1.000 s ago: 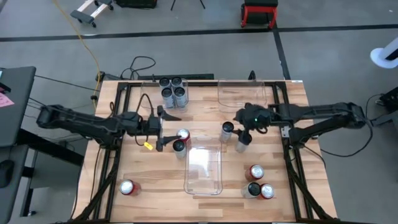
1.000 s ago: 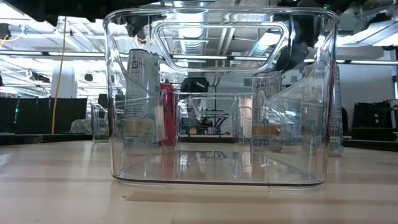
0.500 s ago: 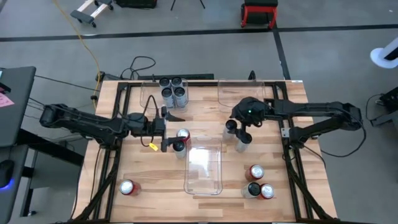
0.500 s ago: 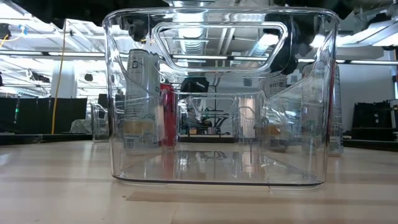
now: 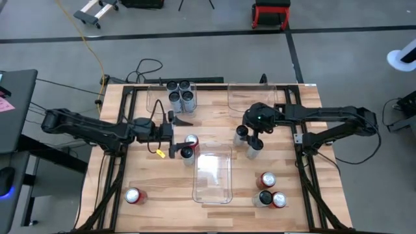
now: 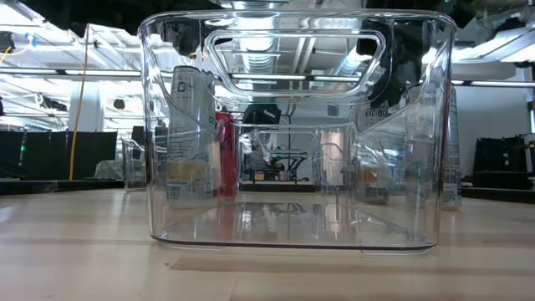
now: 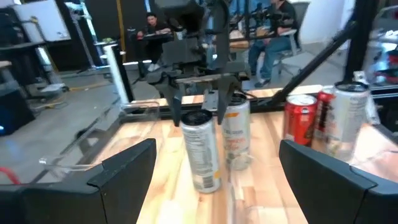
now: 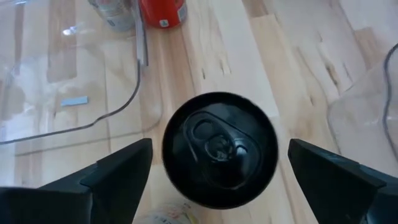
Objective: Sort soda cans
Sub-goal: Put the white-yellow soda can into the top right transparent bin
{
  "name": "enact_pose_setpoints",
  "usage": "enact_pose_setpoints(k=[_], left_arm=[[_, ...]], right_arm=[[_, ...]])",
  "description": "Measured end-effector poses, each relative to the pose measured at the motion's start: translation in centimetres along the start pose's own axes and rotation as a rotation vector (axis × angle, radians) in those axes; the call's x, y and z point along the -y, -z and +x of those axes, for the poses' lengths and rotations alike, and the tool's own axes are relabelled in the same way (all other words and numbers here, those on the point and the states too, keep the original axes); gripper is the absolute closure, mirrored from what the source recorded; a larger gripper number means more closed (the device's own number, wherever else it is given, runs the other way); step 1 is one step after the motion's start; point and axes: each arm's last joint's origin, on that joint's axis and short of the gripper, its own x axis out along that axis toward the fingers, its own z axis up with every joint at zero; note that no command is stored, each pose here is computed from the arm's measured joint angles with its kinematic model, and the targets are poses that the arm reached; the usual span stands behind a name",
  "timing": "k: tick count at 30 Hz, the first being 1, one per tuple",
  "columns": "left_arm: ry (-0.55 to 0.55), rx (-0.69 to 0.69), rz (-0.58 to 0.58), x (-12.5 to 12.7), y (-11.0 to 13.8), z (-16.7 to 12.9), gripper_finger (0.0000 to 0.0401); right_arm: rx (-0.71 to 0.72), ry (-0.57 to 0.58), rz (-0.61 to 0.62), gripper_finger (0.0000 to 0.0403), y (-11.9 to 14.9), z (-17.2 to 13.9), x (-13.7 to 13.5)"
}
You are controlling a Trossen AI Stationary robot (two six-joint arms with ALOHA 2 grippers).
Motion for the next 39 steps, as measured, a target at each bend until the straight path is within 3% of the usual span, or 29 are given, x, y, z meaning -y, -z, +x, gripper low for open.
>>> enact_pose_setpoints(k=[8,18,23,30,34,39], left_arm=[[-0.064,-0.075,0.036,-0.6,-2.6,0.1,0.0066],[-0.113,-0.136,0.029,-0.7,-2.1,0.0,0.0066],[-0.164,-0.122,0.023,-0.9,-2.5,-0.3,0.0066],[-0.184,-0.073,0.006,-1.5,-3.7,-1.9,0.0066],[-0.188,-0.061,-0.016,-1.7,-4.2,-2.8,0.0066],[-0.186,-0.091,-0.047,-1.7,-4.0,-3.1,0.0066]], right_arm=[[0.003,0.017,0.036,0.0042,0.0,0.0,0.6],[0.017,0.021,0.033,0.0181,-0.2,-0.1,0.6],[0.046,0.043,0.042,0.0182,-0.7,-1.3,0.5],[0.146,0.121,0.041,0.0182,-2.8,-7.3,0.4],[0.206,0.236,0.063,0.0182,-3.5,-11.3,1.3],[0.229,0.345,0.129,0.0182,-3.1,-13.8,3.2]])
